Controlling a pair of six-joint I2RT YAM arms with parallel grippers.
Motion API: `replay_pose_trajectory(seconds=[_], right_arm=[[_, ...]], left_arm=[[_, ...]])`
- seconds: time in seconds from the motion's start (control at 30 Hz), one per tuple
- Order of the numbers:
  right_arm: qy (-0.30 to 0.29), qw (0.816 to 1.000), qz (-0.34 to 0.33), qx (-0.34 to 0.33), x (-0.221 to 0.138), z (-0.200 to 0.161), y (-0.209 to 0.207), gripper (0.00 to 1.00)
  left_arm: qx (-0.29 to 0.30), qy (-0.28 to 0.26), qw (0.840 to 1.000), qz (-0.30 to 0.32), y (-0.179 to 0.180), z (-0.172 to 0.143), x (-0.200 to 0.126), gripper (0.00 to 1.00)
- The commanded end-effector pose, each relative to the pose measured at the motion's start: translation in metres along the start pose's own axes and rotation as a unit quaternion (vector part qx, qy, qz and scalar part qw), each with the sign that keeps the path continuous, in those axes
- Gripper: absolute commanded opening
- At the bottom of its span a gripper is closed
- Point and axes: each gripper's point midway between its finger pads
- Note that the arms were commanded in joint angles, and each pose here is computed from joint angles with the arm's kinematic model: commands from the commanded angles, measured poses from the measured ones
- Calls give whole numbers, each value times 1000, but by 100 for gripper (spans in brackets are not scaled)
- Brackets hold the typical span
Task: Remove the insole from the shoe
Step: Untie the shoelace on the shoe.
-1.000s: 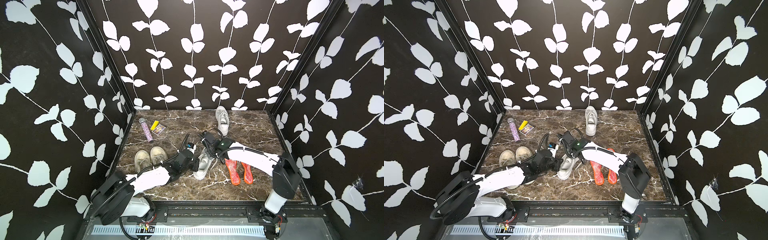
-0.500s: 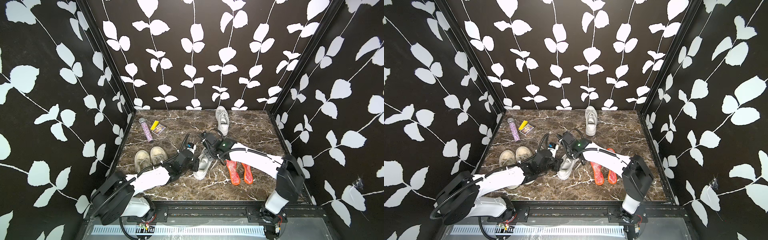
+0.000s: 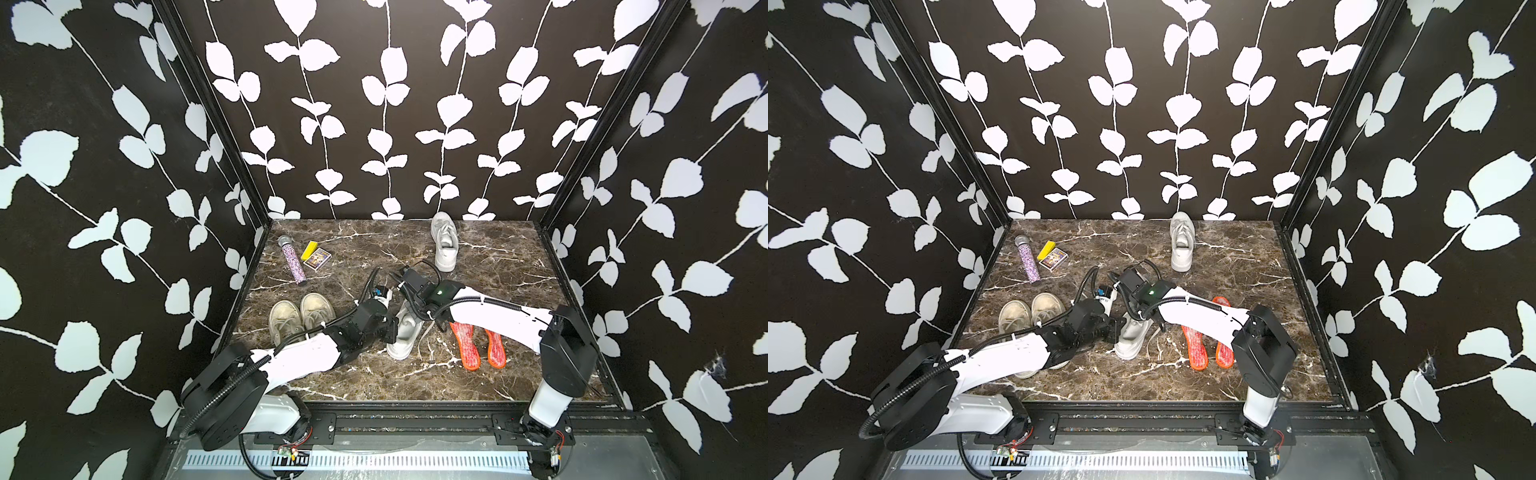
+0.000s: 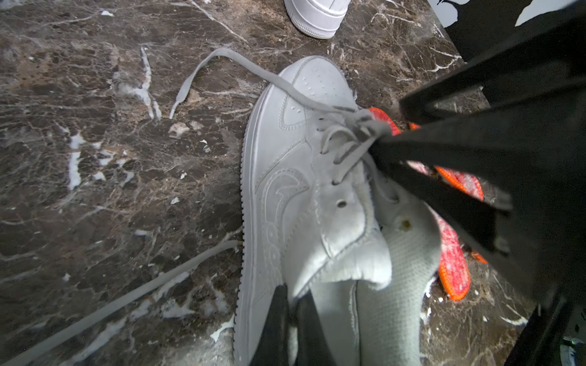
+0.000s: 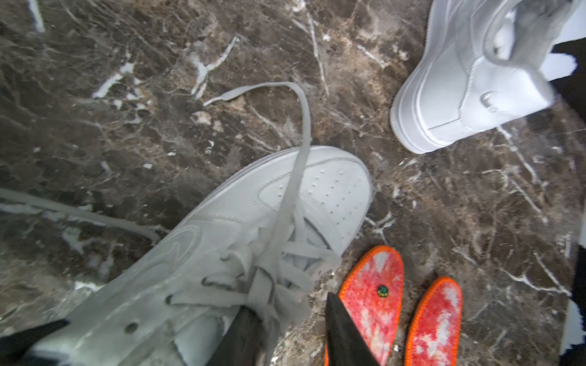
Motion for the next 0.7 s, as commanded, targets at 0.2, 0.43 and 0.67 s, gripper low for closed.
replay_pose_trajectory(seconds=[0.2,0.43,0.67], right_arm=[[-52,997,-55,23,16,10,-12,31],[-74,992,-99,35,26,16,-20,35],[-129,982,-107,90,14,41,-26,39]], left_arm=[[1,7,1000,-3,-1,-7,-5,0],[3,5,1000,-11,-4,-5,-6,0],[6,7,1000,-15,-7,-6,-7,0]])
Point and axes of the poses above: each gripper's point midway between its finger pads, its own x axis out along the fingers, its own y axis along the line the jaws close on, z = x × y, and after that the axes turned 11 degrees about x, right-handed
